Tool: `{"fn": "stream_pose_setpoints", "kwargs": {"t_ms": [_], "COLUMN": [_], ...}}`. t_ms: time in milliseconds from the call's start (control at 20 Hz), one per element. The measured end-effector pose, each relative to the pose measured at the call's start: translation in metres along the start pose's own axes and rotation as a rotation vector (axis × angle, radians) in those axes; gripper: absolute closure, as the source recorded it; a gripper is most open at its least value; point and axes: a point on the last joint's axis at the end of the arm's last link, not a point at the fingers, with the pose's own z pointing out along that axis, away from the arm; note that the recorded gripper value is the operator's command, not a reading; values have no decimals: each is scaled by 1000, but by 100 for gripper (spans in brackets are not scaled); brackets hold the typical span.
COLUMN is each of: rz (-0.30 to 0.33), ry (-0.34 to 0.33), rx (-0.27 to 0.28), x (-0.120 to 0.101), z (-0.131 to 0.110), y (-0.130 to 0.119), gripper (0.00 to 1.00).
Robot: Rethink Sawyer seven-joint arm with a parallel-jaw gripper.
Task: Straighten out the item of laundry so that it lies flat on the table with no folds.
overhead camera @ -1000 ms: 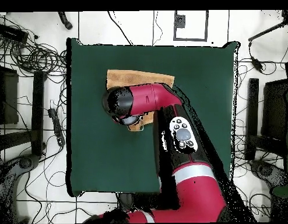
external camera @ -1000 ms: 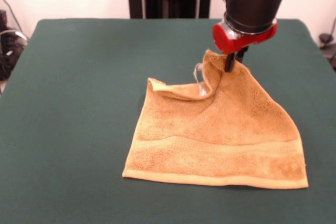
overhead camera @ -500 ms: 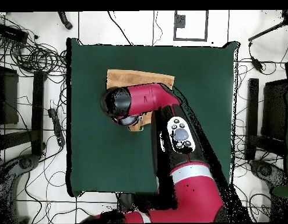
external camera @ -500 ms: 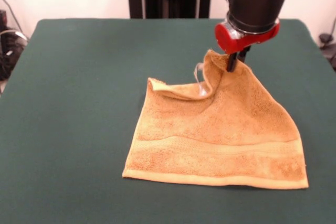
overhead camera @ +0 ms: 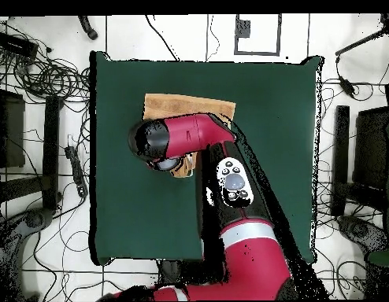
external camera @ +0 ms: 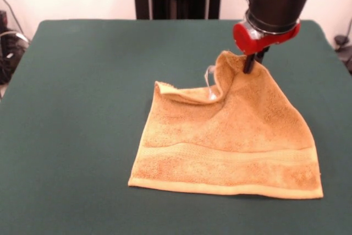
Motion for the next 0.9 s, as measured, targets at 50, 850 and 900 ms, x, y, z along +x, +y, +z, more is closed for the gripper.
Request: {"fn": "stream_pose_setpoints", "kwargs": {"t_ms": [50,850,900], "rz": [-2,-9,-9], "ry": [1,3,4], "rx": [2,5,6], "x": [0,-1,-1], "z": [0,0,0], "y": [1,6,6], "gripper": [100,100,100]}}
